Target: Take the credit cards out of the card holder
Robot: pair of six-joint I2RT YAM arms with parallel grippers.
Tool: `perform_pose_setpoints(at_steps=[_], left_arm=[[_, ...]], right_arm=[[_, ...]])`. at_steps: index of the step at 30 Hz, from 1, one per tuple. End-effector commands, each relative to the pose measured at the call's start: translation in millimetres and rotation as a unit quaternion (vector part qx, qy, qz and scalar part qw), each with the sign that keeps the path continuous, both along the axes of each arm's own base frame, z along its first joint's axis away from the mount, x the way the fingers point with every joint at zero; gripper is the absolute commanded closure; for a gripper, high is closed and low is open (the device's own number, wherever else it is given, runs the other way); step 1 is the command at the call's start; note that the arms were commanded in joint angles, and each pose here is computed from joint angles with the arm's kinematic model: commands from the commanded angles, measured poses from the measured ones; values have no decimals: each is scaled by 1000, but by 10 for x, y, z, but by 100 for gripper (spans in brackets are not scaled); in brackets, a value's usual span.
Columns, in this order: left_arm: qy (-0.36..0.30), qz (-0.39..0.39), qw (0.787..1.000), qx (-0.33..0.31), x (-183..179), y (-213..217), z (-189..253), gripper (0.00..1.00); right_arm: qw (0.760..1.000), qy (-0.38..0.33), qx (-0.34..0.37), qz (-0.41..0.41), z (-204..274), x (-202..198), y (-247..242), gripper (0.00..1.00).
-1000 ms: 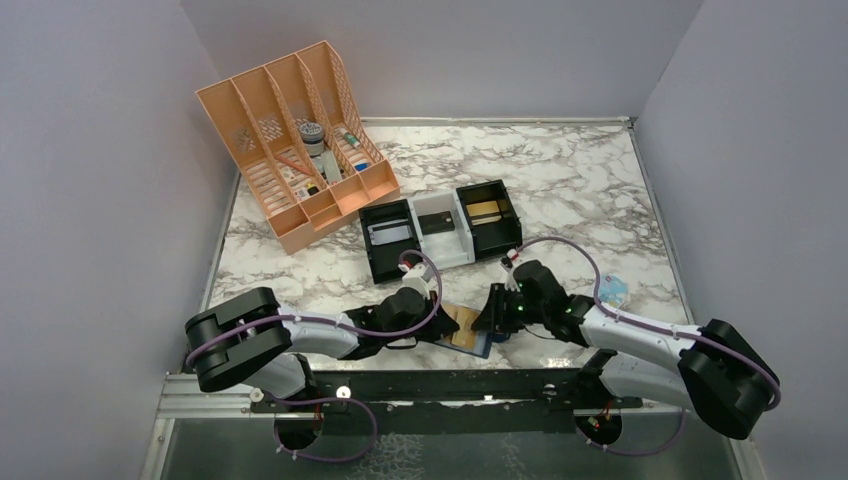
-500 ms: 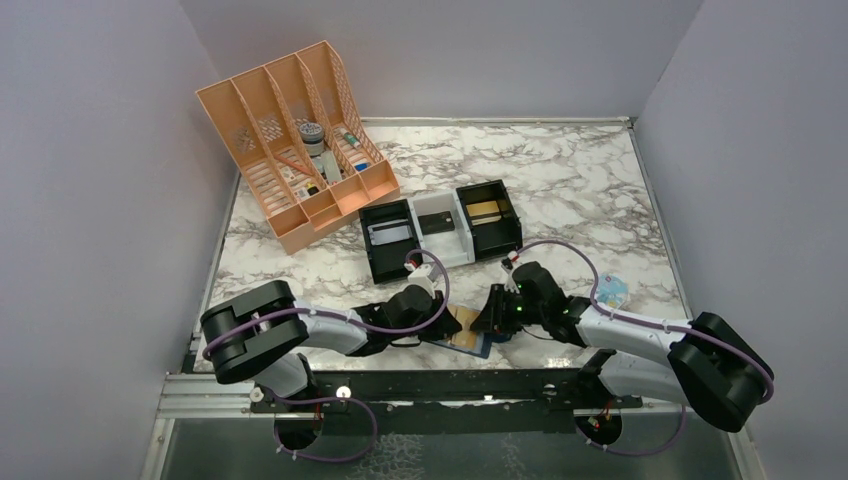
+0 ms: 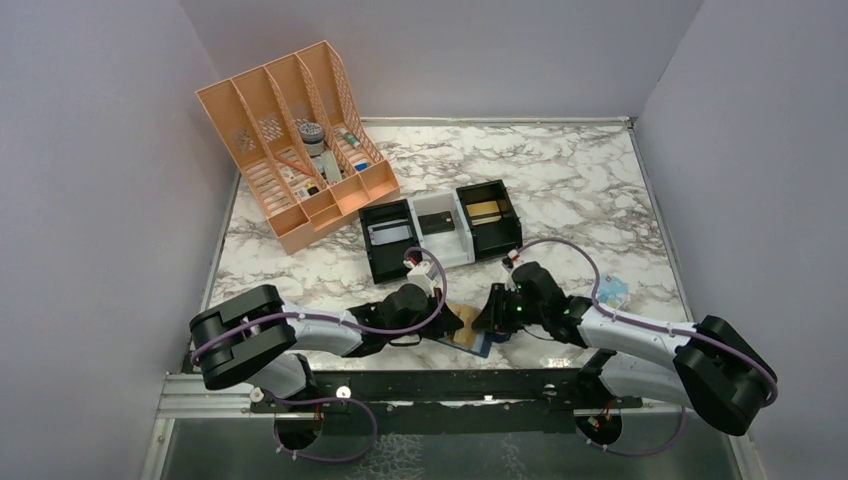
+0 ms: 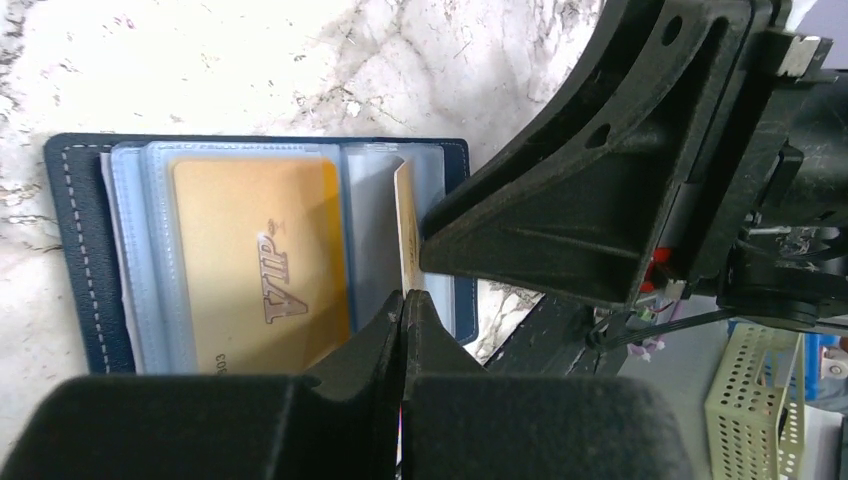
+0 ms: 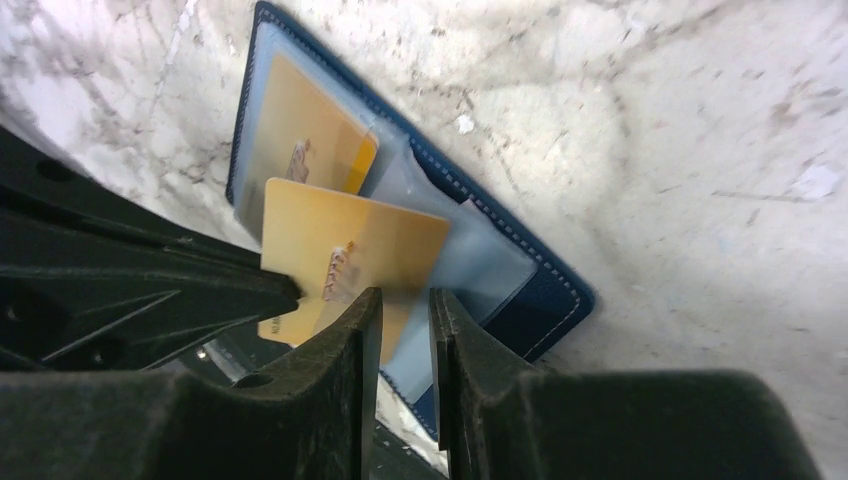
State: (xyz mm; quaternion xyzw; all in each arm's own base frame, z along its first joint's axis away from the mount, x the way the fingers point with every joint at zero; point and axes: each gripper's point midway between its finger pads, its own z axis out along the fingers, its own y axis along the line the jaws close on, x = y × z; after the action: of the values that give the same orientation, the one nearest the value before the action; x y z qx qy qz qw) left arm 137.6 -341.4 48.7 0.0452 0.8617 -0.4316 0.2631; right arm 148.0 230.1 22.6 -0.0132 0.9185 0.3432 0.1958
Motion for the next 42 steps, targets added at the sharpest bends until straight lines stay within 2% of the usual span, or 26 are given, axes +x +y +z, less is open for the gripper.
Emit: perform_pose_setpoints(at_steps=[1, 6, 11, 15, 22, 24, 28, 33, 38, 42], left_arm=[[-23, 2, 1000, 12, 46, 95, 30, 100], [-36, 19, 999, 20, 146, 153, 118, 100], [-47, 42, 997, 45, 269, 280, 168, 100], [-48, 46, 997, 47, 342, 311, 204, 100], [-53, 45, 997, 39, 379, 310, 354, 100], [-58, 58, 995, 51, 405, 386, 376, 100], [-73, 69, 994, 52, 459, 480, 488, 100], [-77, 77, 993, 53, 468, 572, 536, 100], [-85, 94, 991, 45, 485, 673, 573, 100], [-89, 102, 990, 35, 479, 729, 620, 100]], right_arm=[[996, -45, -73, 2, -15, 178, -160, 74], [989, -63, -136, -5, 28, 440, -197, 74], [989, -90, -112, 45, 246, 478, -30, 75], [986, -113, -47, 112, 502, 300, 134, 74], [968, -40, 105, 223, 494, -472, 323, 75], [962, -30, 123, 243, 466, -616, 326, 75], [962, -25, 96, 254, 397, -577, 347, 75], [949, -29, 98, 298, 422, -640, 489, 74], [957, -25, -9, 289, 157, -552, 579, 74], [970, -20, -72, 230, -52, -396, 437, 74]])
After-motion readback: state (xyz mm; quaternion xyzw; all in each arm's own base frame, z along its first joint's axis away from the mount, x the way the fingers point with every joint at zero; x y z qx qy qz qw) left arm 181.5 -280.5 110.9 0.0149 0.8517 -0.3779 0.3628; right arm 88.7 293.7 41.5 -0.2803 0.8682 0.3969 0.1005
